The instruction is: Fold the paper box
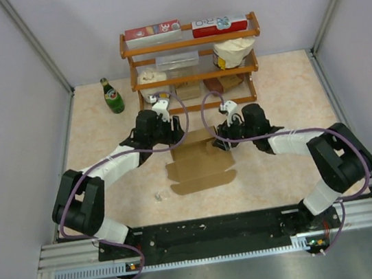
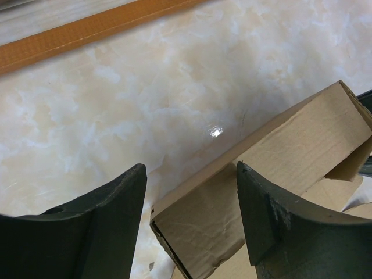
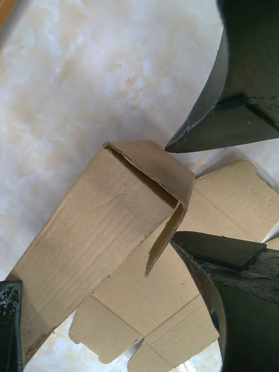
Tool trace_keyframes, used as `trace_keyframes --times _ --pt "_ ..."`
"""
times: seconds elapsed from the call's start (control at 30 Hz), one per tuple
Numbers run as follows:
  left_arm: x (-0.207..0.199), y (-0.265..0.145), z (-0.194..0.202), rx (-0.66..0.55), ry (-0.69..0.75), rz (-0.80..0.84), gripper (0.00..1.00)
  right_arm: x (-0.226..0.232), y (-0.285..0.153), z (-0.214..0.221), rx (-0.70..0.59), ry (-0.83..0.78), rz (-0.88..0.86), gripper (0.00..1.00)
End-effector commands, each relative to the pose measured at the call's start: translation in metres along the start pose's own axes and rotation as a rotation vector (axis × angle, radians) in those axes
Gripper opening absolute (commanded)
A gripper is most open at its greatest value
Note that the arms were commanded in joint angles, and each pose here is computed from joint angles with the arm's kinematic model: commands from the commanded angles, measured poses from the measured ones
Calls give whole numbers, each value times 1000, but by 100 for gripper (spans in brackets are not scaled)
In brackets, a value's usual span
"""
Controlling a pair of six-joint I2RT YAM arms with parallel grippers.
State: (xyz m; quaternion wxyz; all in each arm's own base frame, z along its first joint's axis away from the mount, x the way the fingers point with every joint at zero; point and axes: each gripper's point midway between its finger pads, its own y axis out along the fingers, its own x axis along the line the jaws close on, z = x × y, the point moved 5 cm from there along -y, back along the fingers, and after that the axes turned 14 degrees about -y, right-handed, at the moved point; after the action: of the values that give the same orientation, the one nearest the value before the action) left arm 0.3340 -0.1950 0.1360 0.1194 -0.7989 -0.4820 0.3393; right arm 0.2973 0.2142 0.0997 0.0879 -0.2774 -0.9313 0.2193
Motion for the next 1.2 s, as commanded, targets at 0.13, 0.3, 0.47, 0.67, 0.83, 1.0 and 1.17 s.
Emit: trace_keyframes --times 0.13,0.3,0.47,0.67,0.83,1.0,1.17 --pt "-8 3 -5 -15 4 51 68 -1 16 -5 -59 -57 -13 56" --pt "-11 2 -6 -17 0 71 68 0 20 -7 -88 -76 -14 56" --pt "-14 3 -5 -12 -6 92 68 0 25 -7 -113 -79 -12 56" --pt "-16 4 -4 -3 -8 113 68 -2 29 -6 -136 -90 9 55" --pt "-18 6 -2 6 -9 136 68 -3 29 -6 -174 -86 39 54" --pt "-20 6 -2 12 -8 152 68 -6 33 -5 -194 -83 55 53" --pt "-21 5 -2 12 -9 159 68 -7 36 -8 -216 -82 66 52"
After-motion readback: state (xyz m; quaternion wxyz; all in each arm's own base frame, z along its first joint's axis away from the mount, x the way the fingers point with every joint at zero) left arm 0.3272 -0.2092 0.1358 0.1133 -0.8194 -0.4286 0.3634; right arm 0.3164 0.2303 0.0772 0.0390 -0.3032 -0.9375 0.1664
